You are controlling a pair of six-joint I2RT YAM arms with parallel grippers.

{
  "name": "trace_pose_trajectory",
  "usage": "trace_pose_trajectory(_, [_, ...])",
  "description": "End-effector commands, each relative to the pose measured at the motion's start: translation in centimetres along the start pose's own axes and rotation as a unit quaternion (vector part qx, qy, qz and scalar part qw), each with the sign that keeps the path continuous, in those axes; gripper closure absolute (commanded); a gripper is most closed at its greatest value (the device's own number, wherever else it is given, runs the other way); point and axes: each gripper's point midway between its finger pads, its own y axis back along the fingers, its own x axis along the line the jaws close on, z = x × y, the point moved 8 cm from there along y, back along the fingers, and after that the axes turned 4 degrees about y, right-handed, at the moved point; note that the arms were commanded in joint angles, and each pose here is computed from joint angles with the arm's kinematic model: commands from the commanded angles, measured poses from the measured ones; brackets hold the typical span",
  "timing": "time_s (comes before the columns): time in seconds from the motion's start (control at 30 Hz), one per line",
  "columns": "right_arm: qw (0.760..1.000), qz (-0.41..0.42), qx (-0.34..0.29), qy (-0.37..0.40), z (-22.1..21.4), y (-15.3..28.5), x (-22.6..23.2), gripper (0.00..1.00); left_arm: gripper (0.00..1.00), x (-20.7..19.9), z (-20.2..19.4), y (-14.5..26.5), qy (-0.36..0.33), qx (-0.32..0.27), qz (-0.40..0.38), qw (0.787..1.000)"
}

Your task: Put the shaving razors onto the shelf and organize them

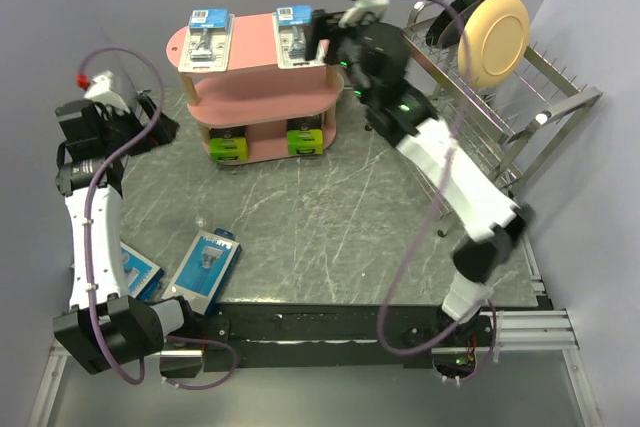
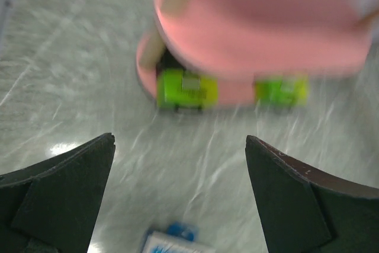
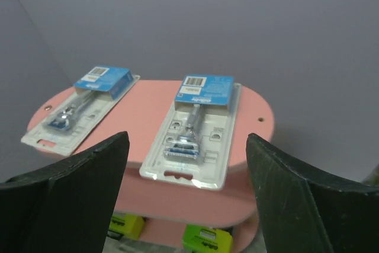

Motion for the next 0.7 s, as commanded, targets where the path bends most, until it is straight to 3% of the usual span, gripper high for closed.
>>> trace_pose_trajectory(0.0, [0.999,0.034,0.013,-0.015,0.0,5.0,-0.6,0.08,0.04,0.5,-5.2,1.1,-0.174,0.112,-0.135,0.969])
trace_pose_trajectory(0.03, [0.995,0.073,0.062,-0.004,-4.1,5.7,0.0,0.01,0.03,0.7,-6.3,1.2,-0.19,0.135,-0.155,0.96])
trace_pose_trajectory(0.07, [0.994,0.098,0.045,-0.004,-3.6,7.4,-0.1,0.0,0.04,1.7,-8.3,1.4,-0.214,0.182,-0.163,0.946])
trace_pose_trajectory(0.2, [0.975,0.205,0.087,-0.008,-9.8,11.5,1.4,0.0,0.03,4.1,-12.1,0.8,-0.232,0.269,-0.163,0.92])
trace_pose_trajectory(0.3, [0.932,0.328,0.156,-0.015,-14.9,13.8,3.3,0.0,0.03,6.1,-15.1,0.1,-0.24,0.313,-0.153,0.906])
trace_pose_trajectory(0.43, [0.905,0.365,0.216,-0.02,-19.8,15.0,4.0,0.0,0.01,8.4,-18.1,-0.6,-0.258,0.35,-0.13,0.891])
trace_pose_trajectory(0.57, [0.874,0.416,0.25,-0.015,-23.2,14.8,4.9,0.0,0.1,9.9,-19.7,-1.7,-0.246,0.396,-0.125,0.876])
trace_pose_trajectory(0.67, [0.851,0.446,0.271,-0.063,-25.2,14.2,6.5,0.0,0.19,11.0,-20.4,-2.8,-0.236,0.414,-0.104,0.873])
